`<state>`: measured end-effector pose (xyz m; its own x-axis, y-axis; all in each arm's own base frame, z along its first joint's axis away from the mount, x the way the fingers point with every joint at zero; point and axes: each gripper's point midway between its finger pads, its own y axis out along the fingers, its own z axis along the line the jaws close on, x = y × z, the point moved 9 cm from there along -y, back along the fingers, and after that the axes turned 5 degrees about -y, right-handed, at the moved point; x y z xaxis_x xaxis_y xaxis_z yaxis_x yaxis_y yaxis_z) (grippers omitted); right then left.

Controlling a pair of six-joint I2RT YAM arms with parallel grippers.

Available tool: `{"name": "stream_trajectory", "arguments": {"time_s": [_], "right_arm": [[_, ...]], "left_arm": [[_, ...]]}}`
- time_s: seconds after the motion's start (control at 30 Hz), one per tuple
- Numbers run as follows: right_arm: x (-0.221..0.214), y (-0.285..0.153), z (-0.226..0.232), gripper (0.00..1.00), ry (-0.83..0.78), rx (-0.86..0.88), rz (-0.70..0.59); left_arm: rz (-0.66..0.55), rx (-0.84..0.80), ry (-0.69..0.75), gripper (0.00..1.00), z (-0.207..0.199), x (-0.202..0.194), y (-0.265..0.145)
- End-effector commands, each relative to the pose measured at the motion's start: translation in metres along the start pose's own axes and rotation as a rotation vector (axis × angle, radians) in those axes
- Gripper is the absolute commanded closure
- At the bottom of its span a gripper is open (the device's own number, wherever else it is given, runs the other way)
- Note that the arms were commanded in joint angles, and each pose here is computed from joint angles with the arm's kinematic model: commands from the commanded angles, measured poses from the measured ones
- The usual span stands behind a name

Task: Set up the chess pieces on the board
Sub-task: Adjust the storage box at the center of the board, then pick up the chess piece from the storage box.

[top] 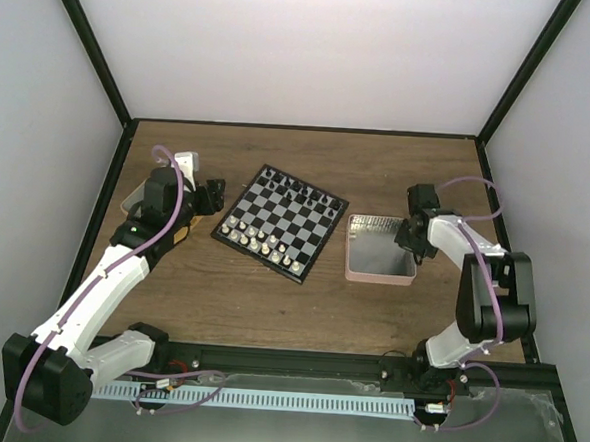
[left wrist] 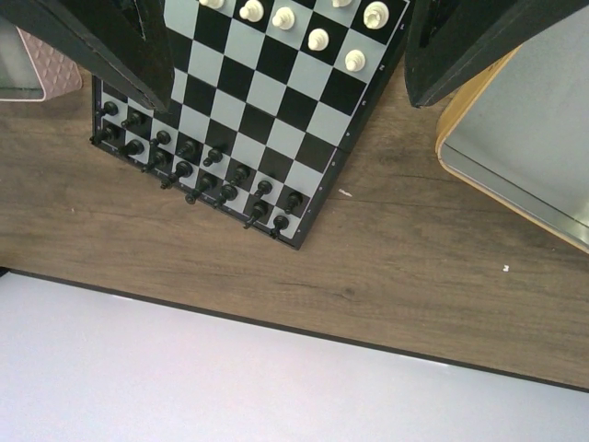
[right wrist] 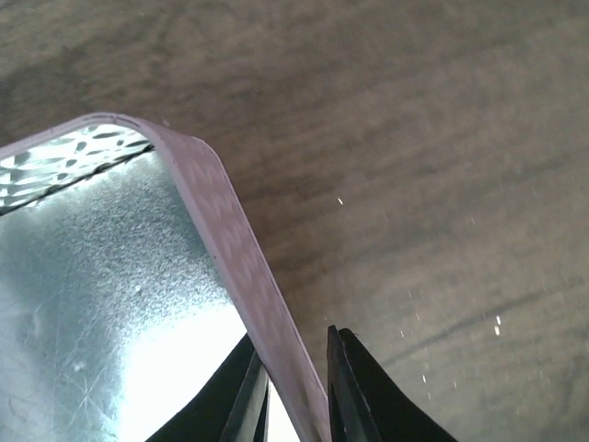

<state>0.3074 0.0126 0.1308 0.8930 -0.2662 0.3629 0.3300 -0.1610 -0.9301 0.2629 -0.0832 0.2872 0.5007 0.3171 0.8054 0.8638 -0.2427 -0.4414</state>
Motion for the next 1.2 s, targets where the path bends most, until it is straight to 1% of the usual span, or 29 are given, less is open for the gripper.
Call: {"name": "stream_trajectory", "arguments": {"time_s": [0.0,0.17,0.2,0.27,0.3,0.37,0.43,0.47,0.53,0.6,0.67,0.77,0.87,0.93,1.03,1.17], "right_arm": [[-0.008,-0.014,-0.011,0.81,0.214,0.011,-0.063],[-0.020,-0.019,-0.014,0.81,0.307,0.059,-0.086],[-0.020,-0.020,-0.014,0.76,0.311,0.064,-0.094],[-0.015,-0.027,-0.014,0.57,0.306,0.075,-0.130],[-0.011,-0.033,-0.014,0.51,0.299,0.085,-0.152],[-0.005,-0.045,-0.015,0.44,0.289,0.102,-0.194],[0.001,-0.059,-0.014,0.42,0.265,0.137,-0.241],[0.004,-0.066,-0.013,0.42,0.244,0.166,-0.264],[0.007,-0.075,-0.004,0.43,0.191,0.279,-0.283],[0.009,-0.083,0.007,0.48,0.146,0.420,-0.296],[0.009,-0.085,0.019,0.55,0.108,0.565,-0.293],[0.006,-0.077,0.037,0.61,0.083,0.718,-0.235],[-0.003,-0.057,0.046,0.65,0.131,0.764,-0.135],[-0.010,-0.043,0.048,0.68,0.193,0.768,-0.081],[-0.019,-0.031,0.052,0.73,0.287,0.806,-0.039],[-0.026,-0.021,0.065,0.73,0.358,0.810,-0.001]], "left_arm": [[-0.010,-0.010,-0.001,0.29,0.001,0.000,-0.001],[-0.006,-0.013,-0.003,0.30,0.001,0.000,0.000],[-0.005,-0.012,-0.003,0.29,0.001,0.000,0.000],[-0.006,-0.011,-0.003,0.29,0.001,0.000,0.000],[-0.004,-0.009,-0.003,0.29,0.001,-0.001,0.000],[-0.005,-0.011,-0.004,0.29,0.001,0.000,0.000],[-0.004,-0.017,-0.003,0.30,0.000,0.000,0.000],[-0.003,-0.020,-0.004,0.30,0.000,0.000,0.001],[-0.001,-0.035,-0.002,0.30,-0.001,-0.001,0.001],[0.001,-0.052,-0.002,0.29,-0.003,-0.001,0.001],[0.005,-0.064,0.000,0.29,-0.004,-0.001,0.002],[0.014,-0.071,0.002,0.29,-0.004,-0.002,0.004],[0.017,-0.071,0.001,0.30,-0.004,-0.002,0.005],[0.020,-0.073,0.001,0.30,-0.004,-0.003,0.006],[0.025,-0.074,0.002,0.29,-0.004,-0.004,0.007],[0.029,-0.079,0.001,0.29,-0.005,-0.003,0.008]]}}
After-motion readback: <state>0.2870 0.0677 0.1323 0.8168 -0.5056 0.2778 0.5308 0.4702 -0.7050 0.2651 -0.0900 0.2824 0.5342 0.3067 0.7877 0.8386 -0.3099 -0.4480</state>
